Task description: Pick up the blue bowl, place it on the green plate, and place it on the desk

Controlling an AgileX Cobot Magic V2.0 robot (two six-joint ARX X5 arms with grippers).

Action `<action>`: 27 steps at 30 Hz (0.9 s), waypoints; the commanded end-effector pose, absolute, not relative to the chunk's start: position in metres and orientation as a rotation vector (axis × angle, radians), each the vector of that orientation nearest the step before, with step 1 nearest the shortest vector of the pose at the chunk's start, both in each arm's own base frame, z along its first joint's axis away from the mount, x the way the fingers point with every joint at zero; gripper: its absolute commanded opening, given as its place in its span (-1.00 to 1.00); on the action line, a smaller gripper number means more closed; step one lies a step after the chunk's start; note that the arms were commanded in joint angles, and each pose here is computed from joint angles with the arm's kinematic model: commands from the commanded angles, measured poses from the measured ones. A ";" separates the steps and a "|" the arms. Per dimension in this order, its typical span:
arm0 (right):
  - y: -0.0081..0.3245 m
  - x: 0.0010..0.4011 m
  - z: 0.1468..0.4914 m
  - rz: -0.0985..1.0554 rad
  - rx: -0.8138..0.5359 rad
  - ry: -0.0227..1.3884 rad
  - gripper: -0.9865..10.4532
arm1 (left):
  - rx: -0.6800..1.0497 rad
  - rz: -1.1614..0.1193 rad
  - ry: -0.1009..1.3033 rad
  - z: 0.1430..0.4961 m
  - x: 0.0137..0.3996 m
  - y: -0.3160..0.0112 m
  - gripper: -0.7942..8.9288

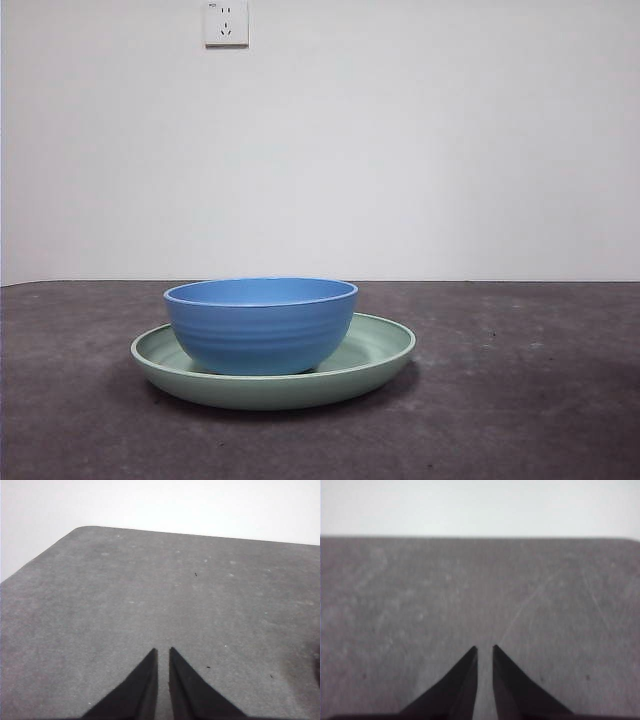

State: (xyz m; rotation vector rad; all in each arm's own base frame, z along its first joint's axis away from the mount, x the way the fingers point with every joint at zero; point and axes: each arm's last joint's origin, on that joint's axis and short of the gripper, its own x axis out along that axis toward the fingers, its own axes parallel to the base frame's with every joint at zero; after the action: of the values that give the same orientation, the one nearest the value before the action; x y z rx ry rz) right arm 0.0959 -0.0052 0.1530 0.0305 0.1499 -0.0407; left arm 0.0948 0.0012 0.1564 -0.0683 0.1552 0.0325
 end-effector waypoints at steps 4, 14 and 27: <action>-0.006 0.096 0.150 -0.046 0.018 0.164 -0.75 | -0.075 0.028 0.180 0.149 0.096 0.001 -0.76; -0.006 0.096 0.152 -0.045 0.017 0.150 -0.75 | -0.075 0.027 0.181 0.149 0.096 0.001 -0.76; -0.006 0.096 0.152 -0.045 0.017 0.150 -0.75 | -0.075 0.027 0.181 0.149 0.096 0.001 -0.76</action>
State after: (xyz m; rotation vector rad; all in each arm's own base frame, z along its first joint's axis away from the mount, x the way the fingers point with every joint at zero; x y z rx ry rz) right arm 0.0958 -0.0052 0.1524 0.0216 0.1569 -0.0404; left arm 0.0948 0.0012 0.1564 -0.0683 0.1552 0.0325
